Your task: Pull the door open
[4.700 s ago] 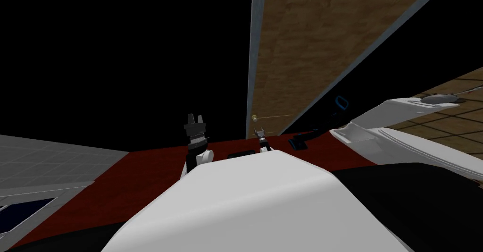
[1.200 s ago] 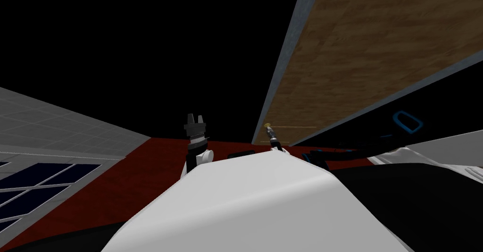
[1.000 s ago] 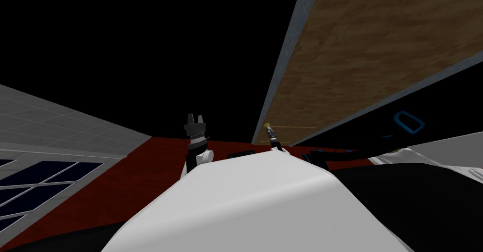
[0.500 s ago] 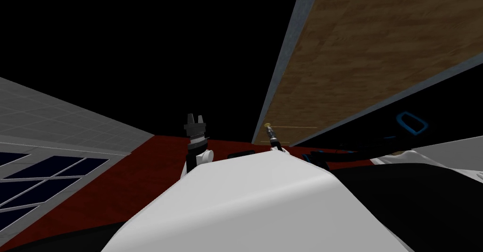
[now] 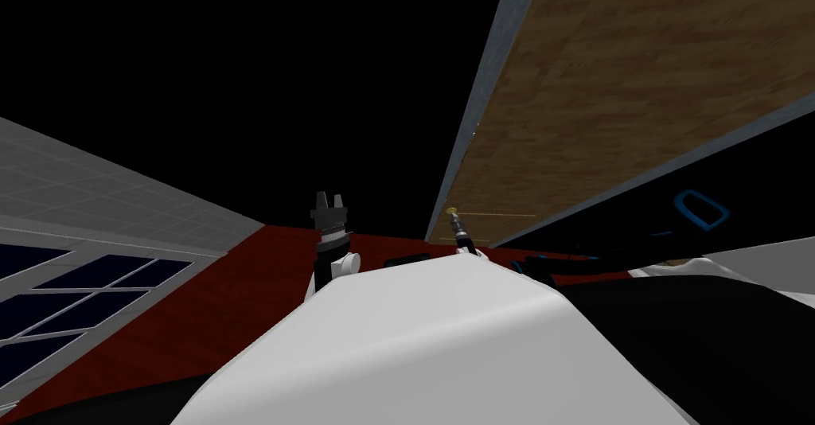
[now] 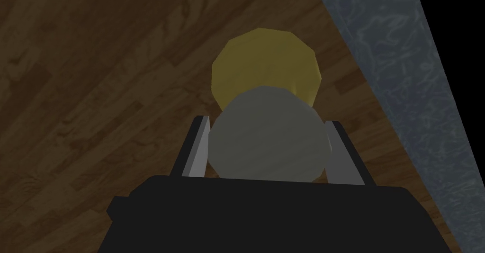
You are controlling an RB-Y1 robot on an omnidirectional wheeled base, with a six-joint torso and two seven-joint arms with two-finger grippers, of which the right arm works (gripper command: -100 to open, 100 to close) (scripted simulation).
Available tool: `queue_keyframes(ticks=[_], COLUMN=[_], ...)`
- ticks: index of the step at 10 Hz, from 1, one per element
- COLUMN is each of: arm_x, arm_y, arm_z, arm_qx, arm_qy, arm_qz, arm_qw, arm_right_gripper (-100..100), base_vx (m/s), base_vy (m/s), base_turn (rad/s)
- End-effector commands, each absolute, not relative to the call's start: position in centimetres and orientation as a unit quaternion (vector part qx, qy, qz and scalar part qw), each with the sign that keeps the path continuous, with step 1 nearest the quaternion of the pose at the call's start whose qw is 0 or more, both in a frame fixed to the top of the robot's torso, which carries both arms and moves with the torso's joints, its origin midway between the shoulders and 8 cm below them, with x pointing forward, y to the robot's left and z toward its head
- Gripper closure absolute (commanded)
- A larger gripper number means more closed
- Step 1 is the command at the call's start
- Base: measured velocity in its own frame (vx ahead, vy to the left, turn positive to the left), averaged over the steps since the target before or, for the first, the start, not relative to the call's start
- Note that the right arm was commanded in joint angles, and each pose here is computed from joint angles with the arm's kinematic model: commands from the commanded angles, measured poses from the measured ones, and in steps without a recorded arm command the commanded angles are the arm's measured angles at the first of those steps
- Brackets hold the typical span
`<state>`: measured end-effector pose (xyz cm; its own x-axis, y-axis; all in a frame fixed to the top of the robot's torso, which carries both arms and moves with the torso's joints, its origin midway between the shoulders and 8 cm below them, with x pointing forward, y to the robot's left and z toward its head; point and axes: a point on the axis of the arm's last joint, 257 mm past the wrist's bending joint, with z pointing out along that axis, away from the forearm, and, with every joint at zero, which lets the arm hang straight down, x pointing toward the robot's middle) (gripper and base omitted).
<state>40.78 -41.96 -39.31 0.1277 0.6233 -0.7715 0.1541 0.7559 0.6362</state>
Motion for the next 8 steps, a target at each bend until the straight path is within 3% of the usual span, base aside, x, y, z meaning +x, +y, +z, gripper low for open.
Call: queue_keyframes(ticks=[1, 8], arm_x=[40.81, 41.03], arm_y=[-41.84, -42.12], arm_z=[-39.41, -39.38], arm_qx=[0.323, 0.380], arm_qy=[0.630, 0.596], arm_qz=[0.189, 0.245], arm_qw=[0.681, 0.663], arm_right_gripper=[100, 100], base_vx=[-0.048, -0.031], base_vy=[-0.020, -0.010], base_turn=[0.066, 0.035])
